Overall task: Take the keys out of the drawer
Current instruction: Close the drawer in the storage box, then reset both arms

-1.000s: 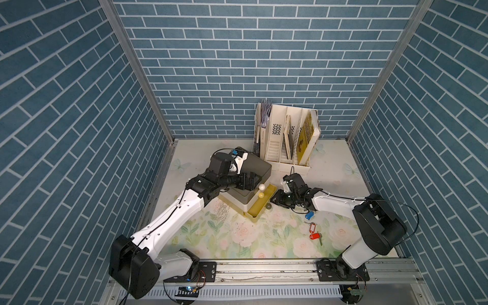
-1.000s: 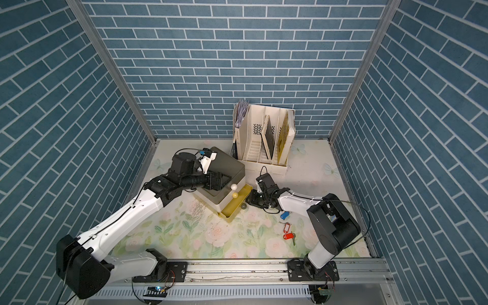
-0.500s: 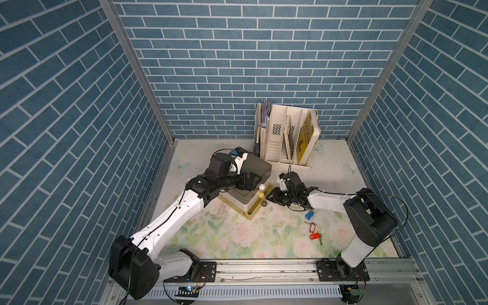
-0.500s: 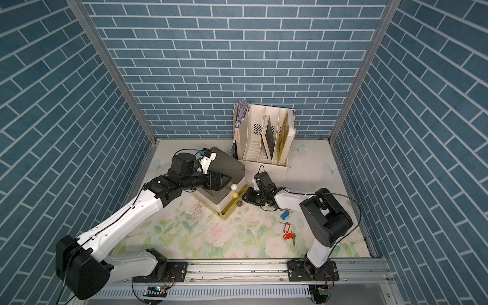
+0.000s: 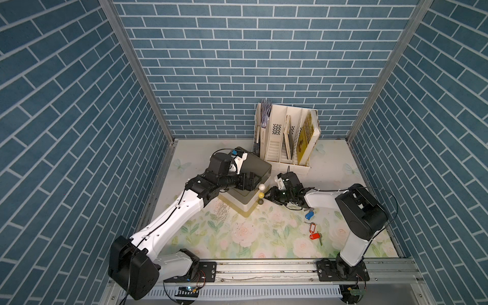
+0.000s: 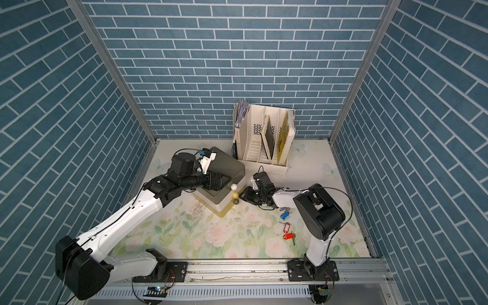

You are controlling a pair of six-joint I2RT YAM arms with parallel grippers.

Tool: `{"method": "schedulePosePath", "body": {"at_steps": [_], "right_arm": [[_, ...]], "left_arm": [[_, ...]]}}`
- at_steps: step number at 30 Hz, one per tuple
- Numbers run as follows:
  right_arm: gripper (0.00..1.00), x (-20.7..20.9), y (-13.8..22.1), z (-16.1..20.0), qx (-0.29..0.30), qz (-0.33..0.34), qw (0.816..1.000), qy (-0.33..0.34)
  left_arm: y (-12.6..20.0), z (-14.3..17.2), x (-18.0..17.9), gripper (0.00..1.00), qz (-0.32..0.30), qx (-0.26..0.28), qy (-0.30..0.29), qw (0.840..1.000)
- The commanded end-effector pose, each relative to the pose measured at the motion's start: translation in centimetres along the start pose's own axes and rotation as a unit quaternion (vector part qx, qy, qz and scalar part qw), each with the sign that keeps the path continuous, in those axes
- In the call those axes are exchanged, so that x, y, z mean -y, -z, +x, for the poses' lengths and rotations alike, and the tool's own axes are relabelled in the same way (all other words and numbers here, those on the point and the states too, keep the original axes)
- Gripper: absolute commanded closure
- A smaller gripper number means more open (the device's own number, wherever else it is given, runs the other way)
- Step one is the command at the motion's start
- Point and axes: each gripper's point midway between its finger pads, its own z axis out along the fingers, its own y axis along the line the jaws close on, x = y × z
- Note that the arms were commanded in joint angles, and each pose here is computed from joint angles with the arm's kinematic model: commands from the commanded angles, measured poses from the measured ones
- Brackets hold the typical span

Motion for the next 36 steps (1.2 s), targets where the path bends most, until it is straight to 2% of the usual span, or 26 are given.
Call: {"method": "schedulePosePath", "body": {"at_steps": [1, 5, 9, 12, 15, 17, 21, 24, 27, 29, 32, 36], "right_arm": [[0.60, -1.1, 2.2, -1.6, 0.037, 0.001, 0.999, 0.024], [0.58, 1.0, 5.3, -1.7, 0.056, 0.049, 0.997, 0.022], [0.57, 2.8, 10.2, -2.7, 0.099, 0.080, 0.992, 0.022], [0.56, 3.6, 15.1, -4.8, 0.163, 0.119, 0.978, 0.044], [0.53, 4.6, 19.8, -7.2, 0.236, 0.164, 0.954, 0.079], [0.51, 5.4, 22.7, -8.6, 0.288, 0.199, 0.931, 0.104], [0.50, 6.6, 25.9, -10.1, 0.353, 0.253, 0.884, 0.172], [0.51, 7.0, 27.2, -10.5, 0.395, 0.280, 0.844, 0.230], [0.49, 7.6, 29.0, -11.0, 0.446, 0.289, 0.808, 0.254], [0.48, 8.7, 29.7, -11.3, 0.468, 0.293, 0.793, 0.259], [0.48, 10.0, 29.6, -11.5, 0.486, 0.282, 0.782, 0.269], [0.48, 12.4, 28.4, -11.8, 0.483, 0.295, 0.777, 0.278]], "left_arm": [[0.4, 0.5, -0.9, 0.00, -0.025, -0.018, 0.008, 1.000], [2.5, -2.7, 0.1, 0.00, -0.029, 0.041, -0.015, 0.999], [5.2, -5.7, 1.1, 0.00, -0.039, 0.106, -0.035, 0.993], [8.5, -7.8, 1.2, 0.00, -0.066, 0.178, -0.041, 0.981], [12.3, -8.4, 0.0, 0.00, -0.118, 0.250, -0.043, 0.960], [14.1, -7.7, -2.2, 0.00, -0.177, 0.279, -0.032, 0.943], [15.6, -4.6, -7.1, 0.00, -0.294, 0.282, -0.010, 0.913], [15.7, -2.2, -9.8, 0.00, -0.346, 0.280, 0.002, 0.896], [15.8, -0.5, -11.7, 0.00, -0.383, 0.289, -0.002, 0.877], [15.5, 0.2, -12.6, 0.00, -0.395, 0.302, -0.022, 0.868], [15.3, 0.9, -14.3, 0.00, -0.414, 0.314, -0.037, 0.854], [14.0, 2.4, -18.8, 0.00, -0.433, 0.287, -0.022, 0.854]]}}
